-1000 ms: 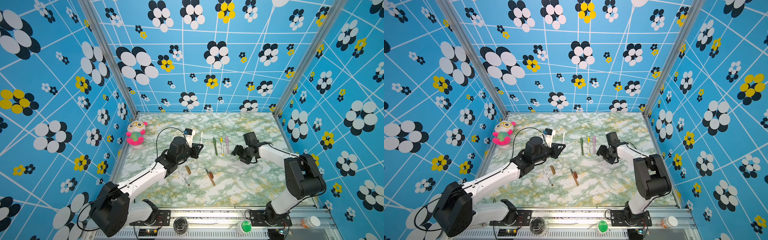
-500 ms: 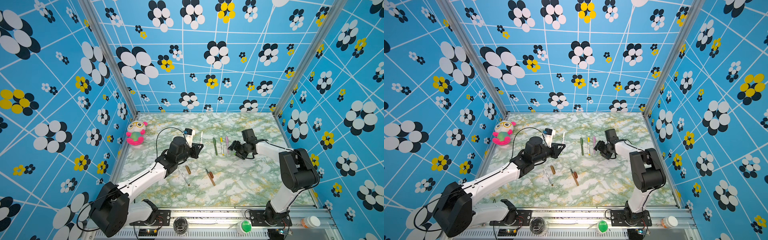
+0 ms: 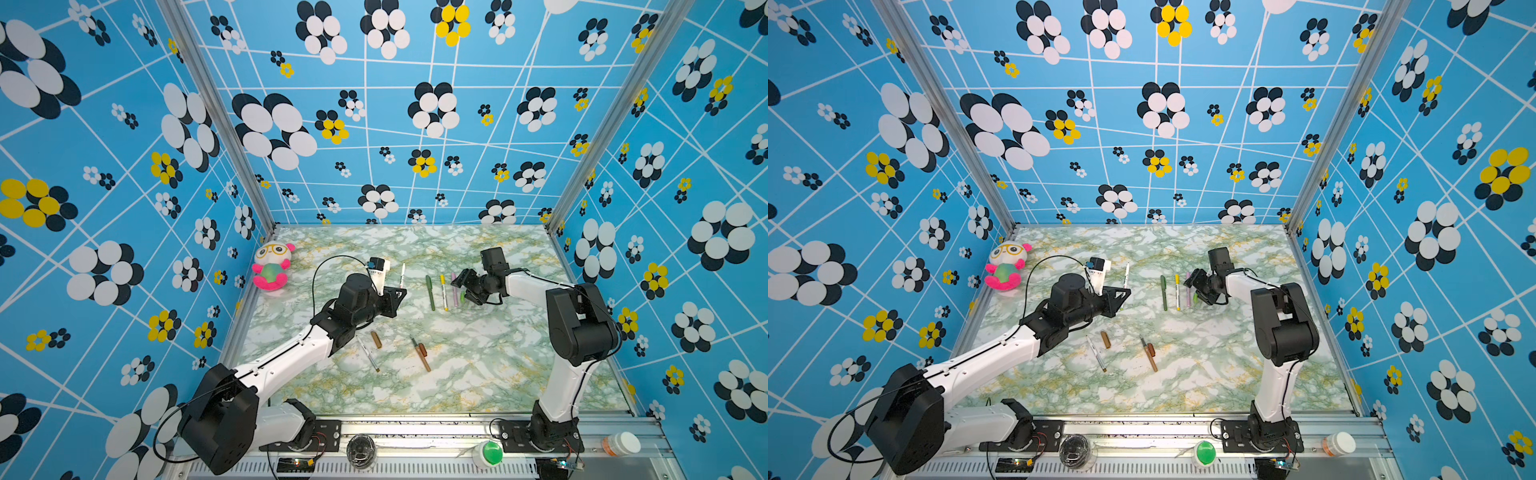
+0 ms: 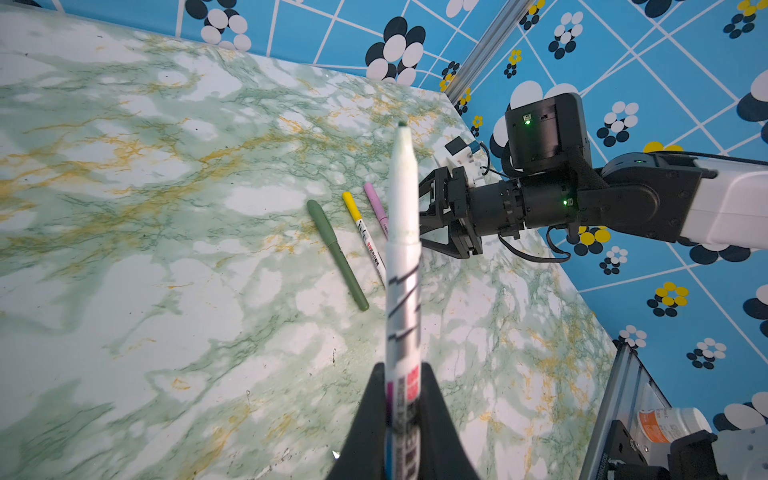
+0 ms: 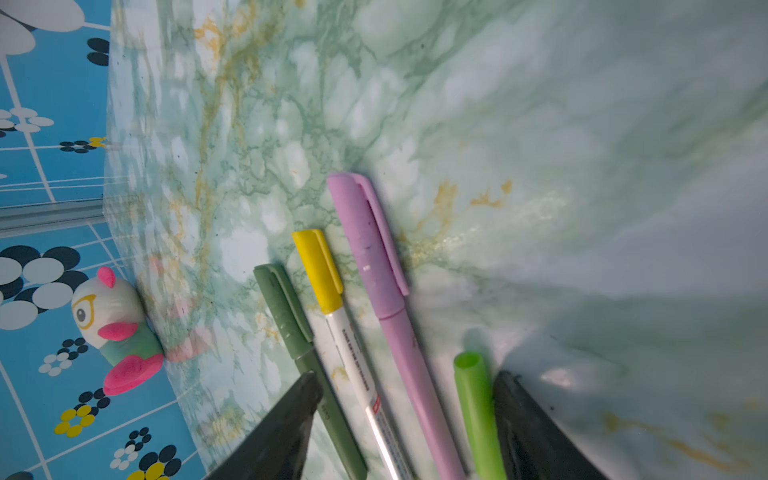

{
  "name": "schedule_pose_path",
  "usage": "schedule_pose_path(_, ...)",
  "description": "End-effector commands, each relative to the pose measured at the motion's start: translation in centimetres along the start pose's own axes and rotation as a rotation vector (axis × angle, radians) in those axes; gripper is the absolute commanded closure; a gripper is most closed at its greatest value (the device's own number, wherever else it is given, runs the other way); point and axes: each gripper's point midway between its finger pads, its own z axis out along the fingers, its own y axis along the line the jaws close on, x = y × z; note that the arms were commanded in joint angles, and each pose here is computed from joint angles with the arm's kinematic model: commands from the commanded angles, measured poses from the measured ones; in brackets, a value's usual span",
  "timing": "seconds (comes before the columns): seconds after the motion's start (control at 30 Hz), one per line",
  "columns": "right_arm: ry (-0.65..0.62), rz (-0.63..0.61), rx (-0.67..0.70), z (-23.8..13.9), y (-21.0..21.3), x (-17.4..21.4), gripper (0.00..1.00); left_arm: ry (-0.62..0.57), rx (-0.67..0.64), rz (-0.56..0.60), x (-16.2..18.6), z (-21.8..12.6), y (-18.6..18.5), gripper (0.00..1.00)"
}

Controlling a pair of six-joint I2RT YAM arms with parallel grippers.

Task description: Insert the pens into the pen caps

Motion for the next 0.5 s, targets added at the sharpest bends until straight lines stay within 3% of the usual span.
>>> schedule_pose_path(0.0, 0.031, 0.024, 0.051, 0.5, -1.5, 0.6, 0.31, -0.028, -0.015, 0.024, -0.5, -0.9, 0.2, 1.0)
schedule_pose_path(0.47, -0.012, -0.16, 0.265, -4.1, -5.0, 1.5, 0.38, -0.035, -0.002, 0.023, -0.5, -1.0, 0.0, 1.0)
